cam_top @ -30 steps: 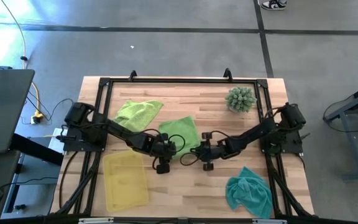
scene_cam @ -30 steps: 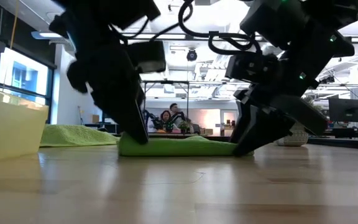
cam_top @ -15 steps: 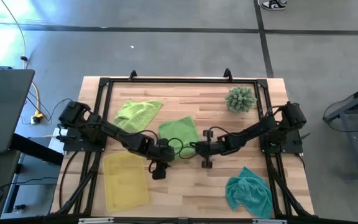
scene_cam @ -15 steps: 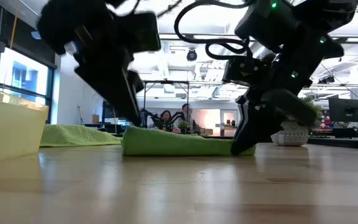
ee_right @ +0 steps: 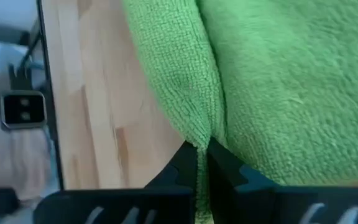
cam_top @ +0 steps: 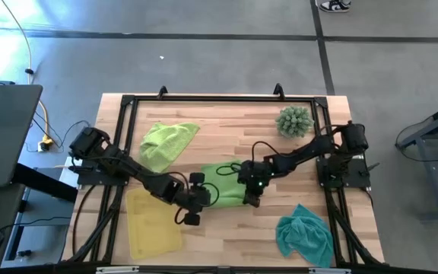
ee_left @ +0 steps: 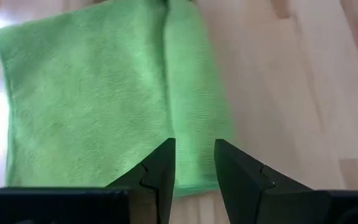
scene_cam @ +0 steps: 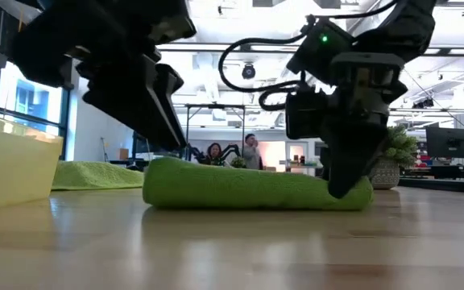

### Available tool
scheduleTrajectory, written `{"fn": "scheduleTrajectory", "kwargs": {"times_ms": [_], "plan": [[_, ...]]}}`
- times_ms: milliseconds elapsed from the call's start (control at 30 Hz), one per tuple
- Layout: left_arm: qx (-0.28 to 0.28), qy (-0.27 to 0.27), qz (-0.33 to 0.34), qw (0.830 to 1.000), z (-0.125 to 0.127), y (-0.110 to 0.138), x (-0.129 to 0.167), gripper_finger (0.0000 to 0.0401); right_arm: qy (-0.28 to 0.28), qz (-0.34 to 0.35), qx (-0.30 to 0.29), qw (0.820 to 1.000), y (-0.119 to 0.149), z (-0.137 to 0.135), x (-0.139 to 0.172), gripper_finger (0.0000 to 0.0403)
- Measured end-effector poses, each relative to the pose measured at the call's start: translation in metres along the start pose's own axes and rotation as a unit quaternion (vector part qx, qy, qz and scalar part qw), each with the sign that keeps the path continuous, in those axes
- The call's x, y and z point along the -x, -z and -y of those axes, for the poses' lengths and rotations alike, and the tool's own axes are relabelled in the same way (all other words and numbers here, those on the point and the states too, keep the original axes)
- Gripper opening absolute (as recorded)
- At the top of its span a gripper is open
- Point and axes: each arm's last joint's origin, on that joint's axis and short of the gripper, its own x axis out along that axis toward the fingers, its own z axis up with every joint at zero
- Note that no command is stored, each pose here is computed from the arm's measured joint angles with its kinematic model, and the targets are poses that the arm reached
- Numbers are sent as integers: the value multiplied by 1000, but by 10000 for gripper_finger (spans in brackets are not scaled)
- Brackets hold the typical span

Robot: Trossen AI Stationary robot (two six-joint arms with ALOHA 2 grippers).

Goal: Roll microfiber towels into tight, uniform cylinder then place into a basket
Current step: Roll the green microfiber towel

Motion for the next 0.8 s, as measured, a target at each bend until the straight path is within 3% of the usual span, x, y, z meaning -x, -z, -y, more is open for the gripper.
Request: {"fn": "scheduleTrajectory", "kwargs": {"times_ms": [133, 267, 467, 633, 800], "plan": [[-21, 10, 19, 1000, 10, -1, -2, 101, -1, 3, -46, 999, -4, 5, 3, 1], [-36, -6, 36, 999, 16, -1, -10, 101, 2, 7, -53, 999, -5, 6, 4, 1], [-10, -29, 25, 999, 15, 3, -16, 107, 7, 10, -56, 998, -5, 6, 4, 1], [16, -7, 12, 1000, 15, 6, -19, 137, 7, 9, -57, 998, -5, 6, 5, 1], [37, -34, -9, 999, 12, 12, -28, 165, 8, 11, -56, 998, -6, 6, 5, 0]]}}
